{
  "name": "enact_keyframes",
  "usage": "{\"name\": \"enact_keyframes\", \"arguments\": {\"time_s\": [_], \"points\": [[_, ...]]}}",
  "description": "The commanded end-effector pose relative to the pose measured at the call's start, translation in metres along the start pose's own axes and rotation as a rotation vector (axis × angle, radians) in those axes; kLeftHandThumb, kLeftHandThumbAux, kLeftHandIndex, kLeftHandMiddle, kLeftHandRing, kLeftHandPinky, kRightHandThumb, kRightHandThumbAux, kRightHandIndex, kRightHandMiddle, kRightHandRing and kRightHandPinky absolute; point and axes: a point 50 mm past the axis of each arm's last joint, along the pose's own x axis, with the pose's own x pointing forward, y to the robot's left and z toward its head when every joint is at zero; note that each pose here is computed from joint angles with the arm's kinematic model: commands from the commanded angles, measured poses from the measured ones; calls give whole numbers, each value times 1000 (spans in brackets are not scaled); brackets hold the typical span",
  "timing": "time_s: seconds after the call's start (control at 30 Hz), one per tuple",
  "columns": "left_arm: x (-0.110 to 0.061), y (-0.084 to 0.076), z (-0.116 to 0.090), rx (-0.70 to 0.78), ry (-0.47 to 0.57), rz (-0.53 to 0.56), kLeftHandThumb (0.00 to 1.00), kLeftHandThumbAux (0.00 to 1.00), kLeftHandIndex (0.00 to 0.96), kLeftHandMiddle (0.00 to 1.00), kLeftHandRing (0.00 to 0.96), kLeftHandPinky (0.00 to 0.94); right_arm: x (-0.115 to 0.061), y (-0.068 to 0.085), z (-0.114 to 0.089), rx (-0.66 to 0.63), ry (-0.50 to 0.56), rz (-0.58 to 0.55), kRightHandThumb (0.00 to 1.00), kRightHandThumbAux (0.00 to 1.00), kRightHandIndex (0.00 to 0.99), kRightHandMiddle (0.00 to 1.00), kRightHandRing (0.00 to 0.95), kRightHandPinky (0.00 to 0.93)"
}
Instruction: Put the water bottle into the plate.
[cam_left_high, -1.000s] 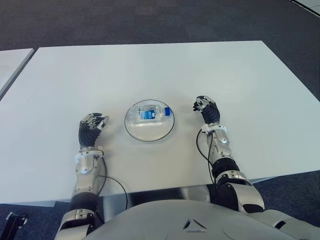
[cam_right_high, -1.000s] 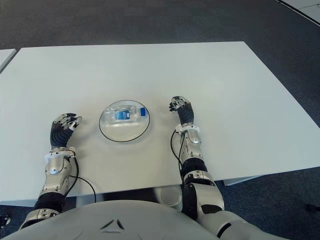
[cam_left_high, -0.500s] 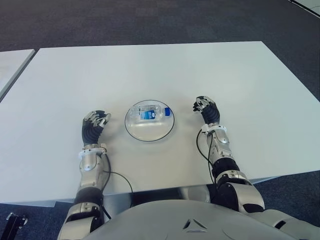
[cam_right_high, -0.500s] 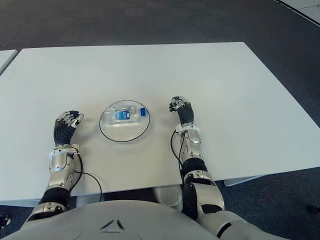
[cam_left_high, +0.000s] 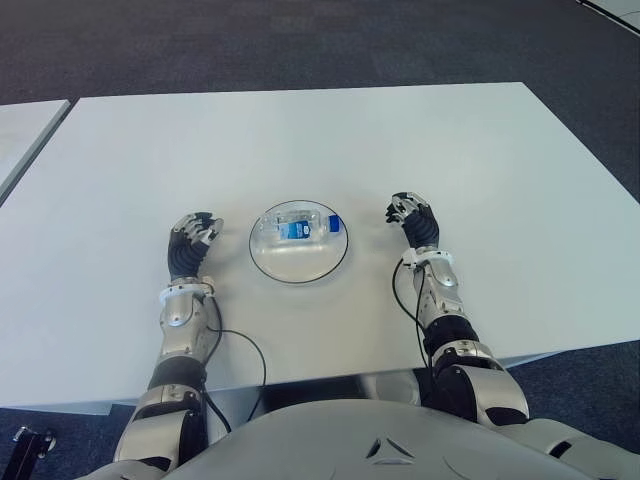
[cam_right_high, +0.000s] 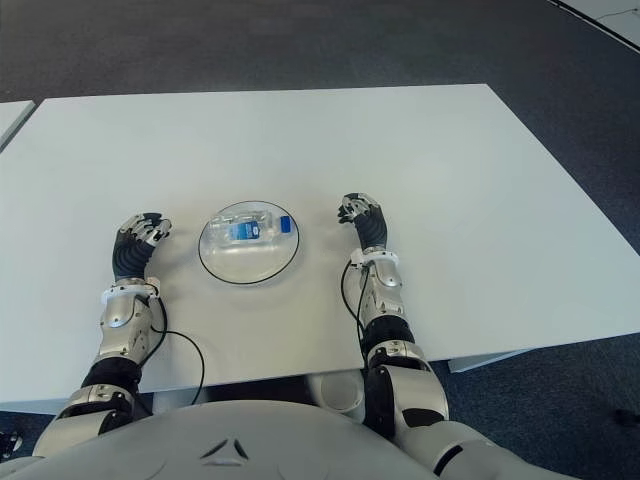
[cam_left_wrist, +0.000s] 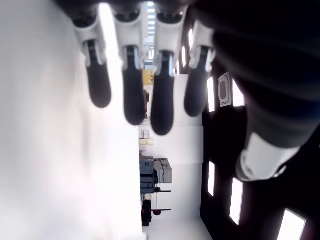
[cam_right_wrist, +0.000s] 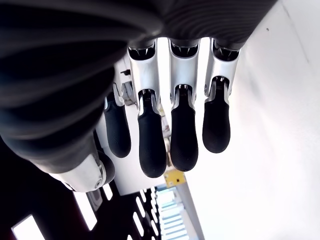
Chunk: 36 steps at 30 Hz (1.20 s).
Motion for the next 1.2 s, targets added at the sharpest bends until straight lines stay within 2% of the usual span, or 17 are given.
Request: {"name": "enact_keyframes", "arguments": {"time_s": [0.03,0.27,1.2], "points": [[-25,-2,-41,-20,247,8,968,665,393,471,482,453,-22,-12,-41,27,192,-70,708,724,437,613,580,575],[-24,-3,-43,0,270,8,936,666,388,463,484,462,-23,-11,-40,26,185,-69,708,724,437,612,579,576],[-23,-6,-47,55,307,-7,931,669,381,452,493,465,-23,-12,-40,25,181,-61,707,724,437,615,582,576]]}}
